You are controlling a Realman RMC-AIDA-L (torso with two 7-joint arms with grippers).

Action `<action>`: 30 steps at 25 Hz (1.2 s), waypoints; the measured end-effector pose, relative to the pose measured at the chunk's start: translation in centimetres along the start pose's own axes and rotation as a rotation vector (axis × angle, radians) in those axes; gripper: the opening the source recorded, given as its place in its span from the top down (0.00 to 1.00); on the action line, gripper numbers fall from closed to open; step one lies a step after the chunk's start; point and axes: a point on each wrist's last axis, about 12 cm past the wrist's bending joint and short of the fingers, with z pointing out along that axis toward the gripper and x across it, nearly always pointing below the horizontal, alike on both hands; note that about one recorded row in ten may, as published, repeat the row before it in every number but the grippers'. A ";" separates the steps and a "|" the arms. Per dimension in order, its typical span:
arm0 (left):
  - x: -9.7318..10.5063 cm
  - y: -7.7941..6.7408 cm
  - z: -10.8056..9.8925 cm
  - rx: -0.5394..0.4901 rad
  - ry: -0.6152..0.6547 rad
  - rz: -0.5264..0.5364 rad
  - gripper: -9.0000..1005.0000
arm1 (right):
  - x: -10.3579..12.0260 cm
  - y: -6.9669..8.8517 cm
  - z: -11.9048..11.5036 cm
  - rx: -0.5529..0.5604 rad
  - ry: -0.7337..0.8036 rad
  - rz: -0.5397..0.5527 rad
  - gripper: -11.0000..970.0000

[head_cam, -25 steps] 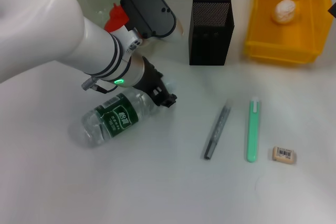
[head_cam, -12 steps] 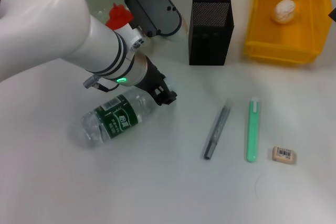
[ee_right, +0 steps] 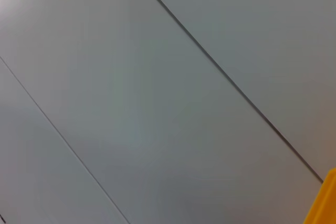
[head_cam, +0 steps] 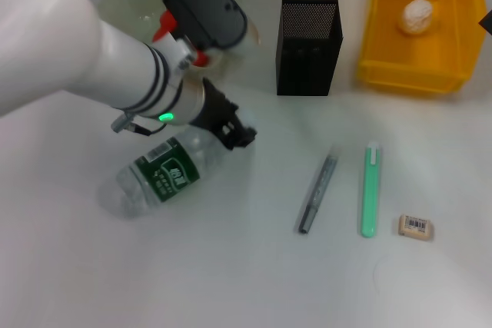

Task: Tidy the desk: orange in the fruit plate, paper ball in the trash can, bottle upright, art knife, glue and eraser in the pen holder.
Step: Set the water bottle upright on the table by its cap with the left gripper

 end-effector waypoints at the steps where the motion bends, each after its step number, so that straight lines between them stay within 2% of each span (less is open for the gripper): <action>1: -0.1 0.2 -0.6 -0.001 -0.028 -0.016 0.55 | 0.0 0.0 0.0 0.000 0.000 0.002 0.30; 2: -0.2 0.4 -1.4 0.005 -0.077 -0.038 0.55 | 0.1 0.0 0.0 0.000 0.000 0.002 0.29; 3: 0.1 0.9 -3.3 0.021 -0.188 -0.077 0.55 | 0.1 0.0 0.0 0.000 0.000 0.003 0.29; 4: 0.1 0.9 -3.3 0.021 -0.188 -0.077 0.55 | 0.1 0.0 0.0 0.000 0.000 0.003 0.29; 7: 2.0 2.0 -5.8 0.054 -0.375 -0.153 0.55 | 0.1 0.0 0.0 -0.003 0.000 0.004 0.29; 8: 3.6 2.5 -6.8 0.071 -0.482 -0.203 0.55 | 0.1 0.1 0.1 -0.008 0.000 0.006 0.29; 9: 3.6 2.5 -6.8 0.071 -0.482 -0.203 0.55 | 0.1 0.1 0.1 -0.008 0.000 0.006 0.29; 12: 6.3 3.0 -7.7 0.071 -0.593 -0.260 0.55 | 0.1 0.2 0.3 -0.018 0.000 0.007 0.29; 13: 6.3 3.0 -7.7 0.071 -0.593 -0.260 0.55 | 0.1 0.2 0.5 -0.022 0.000 0.007 0.29; 15: 8.7 3.1 -7.8 0.047 -0.652 -0.285 0.55 | 0.0 0.2 0.6 -0.025 0.000 0.007 0.30; 20: 11.3 3.4 -7.1 0.019 -0.702 -0.335 0.55 | 0.0 0.3 1.2 -0.039 0.002 0.010 0.30; 30: 12.0 4.1 -7.2 -0.006 -0.732 -0.349 0.55 | 0.1 0.4 1.1 -0.040 0.003 0.016 0.30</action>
